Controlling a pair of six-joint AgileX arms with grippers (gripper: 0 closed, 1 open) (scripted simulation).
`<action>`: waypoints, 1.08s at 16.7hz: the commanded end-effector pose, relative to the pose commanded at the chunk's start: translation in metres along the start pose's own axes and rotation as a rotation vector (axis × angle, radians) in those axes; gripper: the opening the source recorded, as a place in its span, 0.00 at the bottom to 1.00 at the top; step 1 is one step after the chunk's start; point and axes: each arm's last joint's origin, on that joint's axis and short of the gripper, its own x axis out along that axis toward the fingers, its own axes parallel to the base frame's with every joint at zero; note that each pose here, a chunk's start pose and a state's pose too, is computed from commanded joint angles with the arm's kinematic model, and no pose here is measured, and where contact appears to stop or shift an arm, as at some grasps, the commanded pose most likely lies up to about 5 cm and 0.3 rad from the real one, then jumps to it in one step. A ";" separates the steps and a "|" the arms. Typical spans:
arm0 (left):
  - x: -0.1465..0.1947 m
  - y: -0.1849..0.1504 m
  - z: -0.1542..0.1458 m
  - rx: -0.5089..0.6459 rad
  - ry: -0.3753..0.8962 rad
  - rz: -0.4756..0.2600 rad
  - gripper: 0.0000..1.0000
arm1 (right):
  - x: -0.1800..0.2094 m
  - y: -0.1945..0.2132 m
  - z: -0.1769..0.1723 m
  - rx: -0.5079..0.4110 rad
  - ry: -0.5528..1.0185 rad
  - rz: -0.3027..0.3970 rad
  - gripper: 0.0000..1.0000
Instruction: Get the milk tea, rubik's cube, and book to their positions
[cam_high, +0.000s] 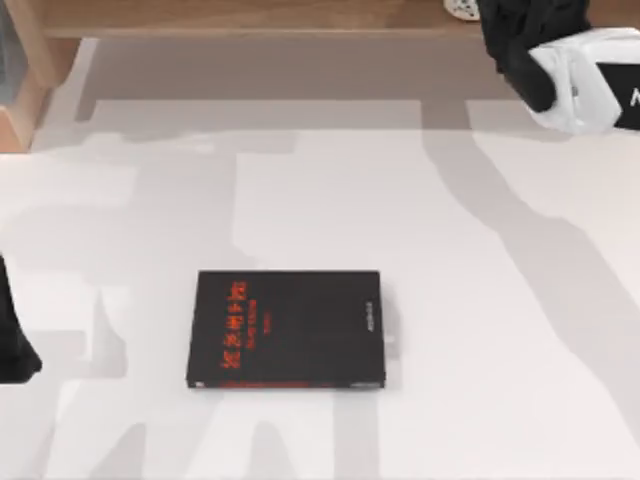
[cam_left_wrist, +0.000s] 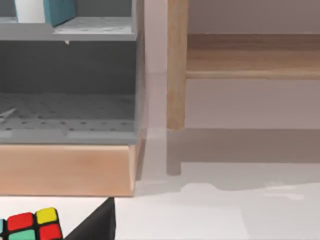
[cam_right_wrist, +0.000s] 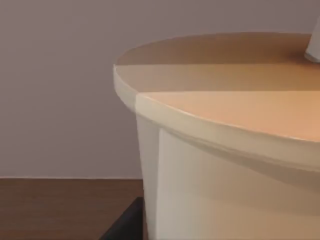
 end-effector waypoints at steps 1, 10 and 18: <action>0.000 0.000 0.000 0.000 0.000 0.000 1.00 | -0.007 0.000 0.002 -0.001 0.000 -0.002 0.00; 0.000 0.000 0.000 0.000 0.000 0.000 1.00 | -0.070 -0.001 0.006 0.001 0.009 0.001 0.00; 0.000 0.000 0.000 0.000 0.000 0.000 1.00 | -0.086 -0.018 -0.003 0.031 -0.038 0.131 0.00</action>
